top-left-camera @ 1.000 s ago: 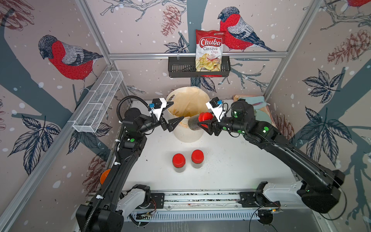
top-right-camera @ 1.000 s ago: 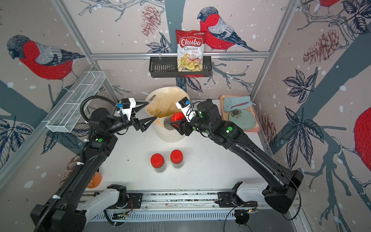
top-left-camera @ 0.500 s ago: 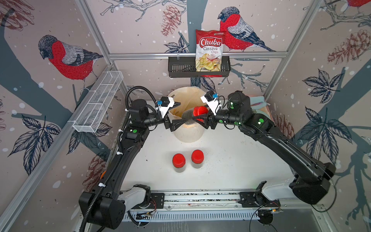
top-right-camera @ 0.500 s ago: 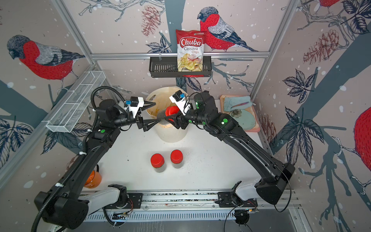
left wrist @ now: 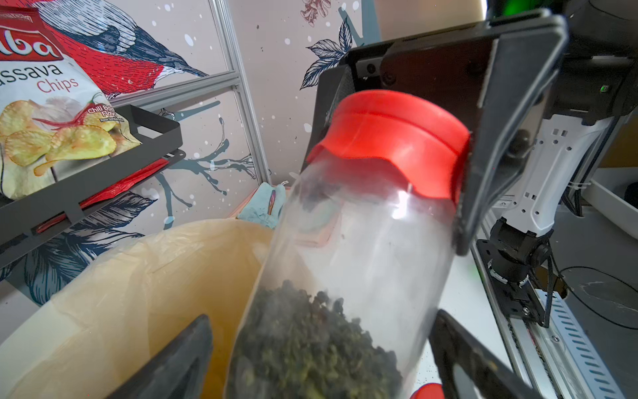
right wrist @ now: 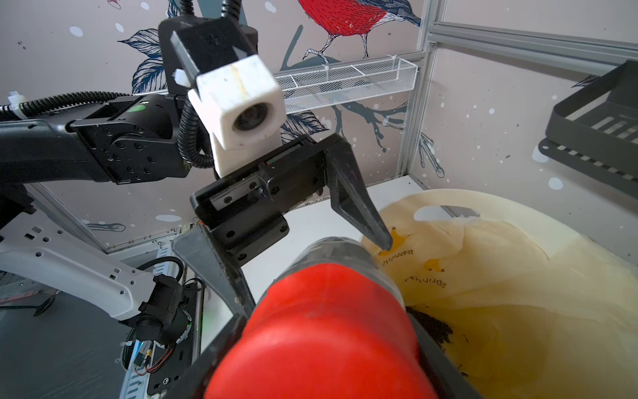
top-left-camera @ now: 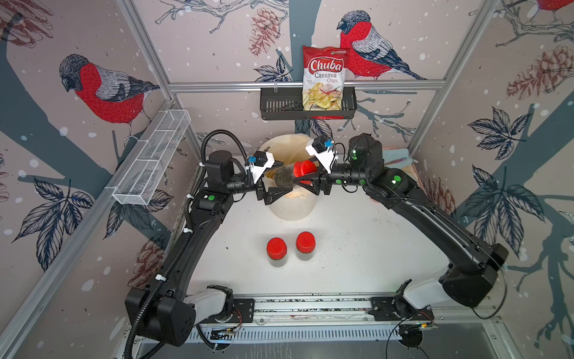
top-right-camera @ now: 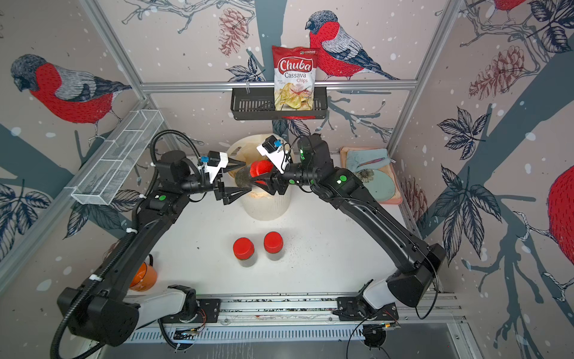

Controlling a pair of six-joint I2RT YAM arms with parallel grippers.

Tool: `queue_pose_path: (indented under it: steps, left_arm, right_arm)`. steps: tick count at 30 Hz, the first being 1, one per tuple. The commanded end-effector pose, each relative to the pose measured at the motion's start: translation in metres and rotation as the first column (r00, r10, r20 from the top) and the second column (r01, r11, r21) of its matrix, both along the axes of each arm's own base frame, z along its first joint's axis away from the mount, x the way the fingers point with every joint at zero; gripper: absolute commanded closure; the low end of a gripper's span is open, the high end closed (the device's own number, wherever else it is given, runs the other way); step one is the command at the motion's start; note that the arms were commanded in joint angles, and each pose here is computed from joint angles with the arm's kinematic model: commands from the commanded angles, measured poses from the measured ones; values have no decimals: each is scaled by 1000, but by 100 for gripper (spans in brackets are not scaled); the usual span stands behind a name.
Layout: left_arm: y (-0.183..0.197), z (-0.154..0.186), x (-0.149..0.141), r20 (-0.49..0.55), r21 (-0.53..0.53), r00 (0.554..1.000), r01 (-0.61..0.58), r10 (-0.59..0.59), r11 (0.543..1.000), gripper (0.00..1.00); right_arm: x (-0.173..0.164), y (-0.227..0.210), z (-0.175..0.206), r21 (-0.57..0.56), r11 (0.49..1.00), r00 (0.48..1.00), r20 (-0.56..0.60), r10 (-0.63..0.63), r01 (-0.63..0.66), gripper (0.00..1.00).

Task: Empty moldy tea leaves from jars
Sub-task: Pick up the jar from the center of the board.

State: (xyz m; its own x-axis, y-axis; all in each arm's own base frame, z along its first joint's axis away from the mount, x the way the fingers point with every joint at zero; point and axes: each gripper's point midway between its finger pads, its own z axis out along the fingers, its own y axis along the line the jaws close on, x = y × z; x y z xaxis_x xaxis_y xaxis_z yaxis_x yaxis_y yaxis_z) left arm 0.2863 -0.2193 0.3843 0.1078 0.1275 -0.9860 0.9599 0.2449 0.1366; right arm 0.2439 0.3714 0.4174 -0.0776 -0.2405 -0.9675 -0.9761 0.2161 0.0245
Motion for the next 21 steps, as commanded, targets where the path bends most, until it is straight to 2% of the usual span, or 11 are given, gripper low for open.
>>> queue_pose_path:
  steps: [1, 16, 21]
  left_arm:
    - [-3, 5, -3, 26, -7, 999, 33, -33, 999, 5]
    - [-6, -2, -1, -13, -8, 998, 65, -65, 998, 10]
    - [-7, -3, -2, -18, -6, 997, 78, -78, 997, 16]
  right_arm:
    - [-5, 6, 12, 44, 997, 997, 49, 58, -60, 54]
    - [-12, 11, 8, 52, 991, 990, 70, 119, -122, 54]
    - [-11, 13, 6, 50, 990, 989, 70, 127, -131, 54]
